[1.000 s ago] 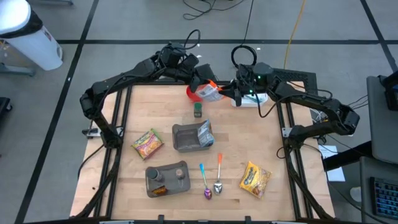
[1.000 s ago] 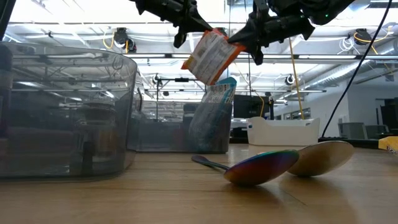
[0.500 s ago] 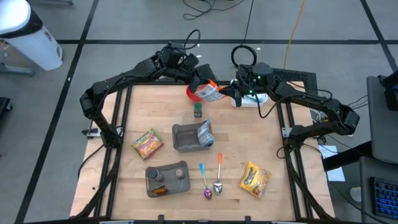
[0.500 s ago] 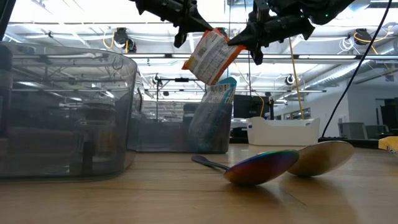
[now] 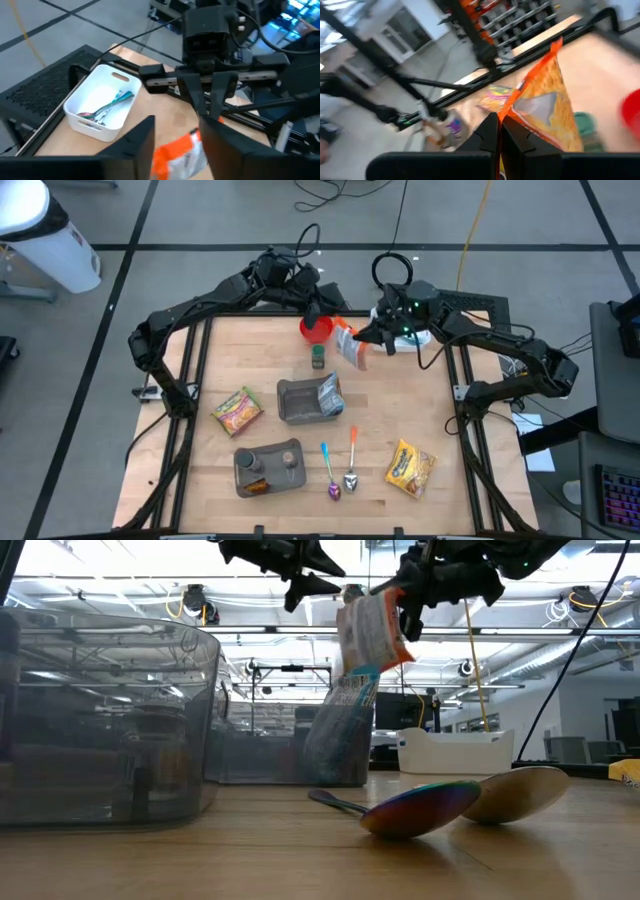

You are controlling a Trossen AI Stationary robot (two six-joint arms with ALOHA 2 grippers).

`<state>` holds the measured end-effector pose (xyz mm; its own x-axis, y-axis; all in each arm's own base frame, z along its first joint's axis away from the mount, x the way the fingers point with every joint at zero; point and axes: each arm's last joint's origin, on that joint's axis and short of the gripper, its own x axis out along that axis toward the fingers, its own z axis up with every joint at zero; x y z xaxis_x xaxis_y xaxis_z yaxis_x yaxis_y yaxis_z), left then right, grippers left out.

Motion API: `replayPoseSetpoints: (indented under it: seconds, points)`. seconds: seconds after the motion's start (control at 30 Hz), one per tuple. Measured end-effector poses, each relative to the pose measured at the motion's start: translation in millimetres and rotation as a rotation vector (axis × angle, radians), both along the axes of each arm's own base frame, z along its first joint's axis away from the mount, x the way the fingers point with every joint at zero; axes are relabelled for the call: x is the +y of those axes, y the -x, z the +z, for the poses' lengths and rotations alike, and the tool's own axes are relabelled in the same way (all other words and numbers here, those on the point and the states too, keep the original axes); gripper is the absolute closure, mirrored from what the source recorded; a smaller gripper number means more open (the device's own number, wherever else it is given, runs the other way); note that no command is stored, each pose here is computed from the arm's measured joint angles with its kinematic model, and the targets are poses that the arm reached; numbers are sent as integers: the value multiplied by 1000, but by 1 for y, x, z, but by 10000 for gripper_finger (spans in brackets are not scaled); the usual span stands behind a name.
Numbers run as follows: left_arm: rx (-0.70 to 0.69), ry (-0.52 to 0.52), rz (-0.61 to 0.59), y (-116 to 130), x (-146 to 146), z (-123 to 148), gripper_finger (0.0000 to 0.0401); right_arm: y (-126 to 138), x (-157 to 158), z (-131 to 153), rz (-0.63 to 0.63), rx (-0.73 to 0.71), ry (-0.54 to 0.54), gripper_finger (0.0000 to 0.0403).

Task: Pick & Place Food Item
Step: Put the orange noodle pack into the top black bin

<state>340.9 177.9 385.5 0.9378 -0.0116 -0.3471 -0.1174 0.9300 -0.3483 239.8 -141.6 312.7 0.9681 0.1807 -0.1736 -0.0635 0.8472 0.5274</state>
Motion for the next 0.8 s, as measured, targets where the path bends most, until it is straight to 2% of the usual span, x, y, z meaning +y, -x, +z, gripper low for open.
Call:
replayPoseSetpoints:
  seconds: [0.13, 0.3, 0.43, 0.8]
  points:
    - [-12, -27, -81, -4, -9, 2, 193, 1, 4, 1, 122, -2, -96, 403]
    - [-18, -130, -184, -11, -33, 14, 161, -3, 14, 1, 231, 5, -159, 403]
    - [16, -181, -211, -14, -46, 24, 161, -6, 21, 1, 261, 9, -166, 403]
    - [232, -55, -352, -56, -62, 17, 192, -12, 33, 2, 300, 7, -159, 403]
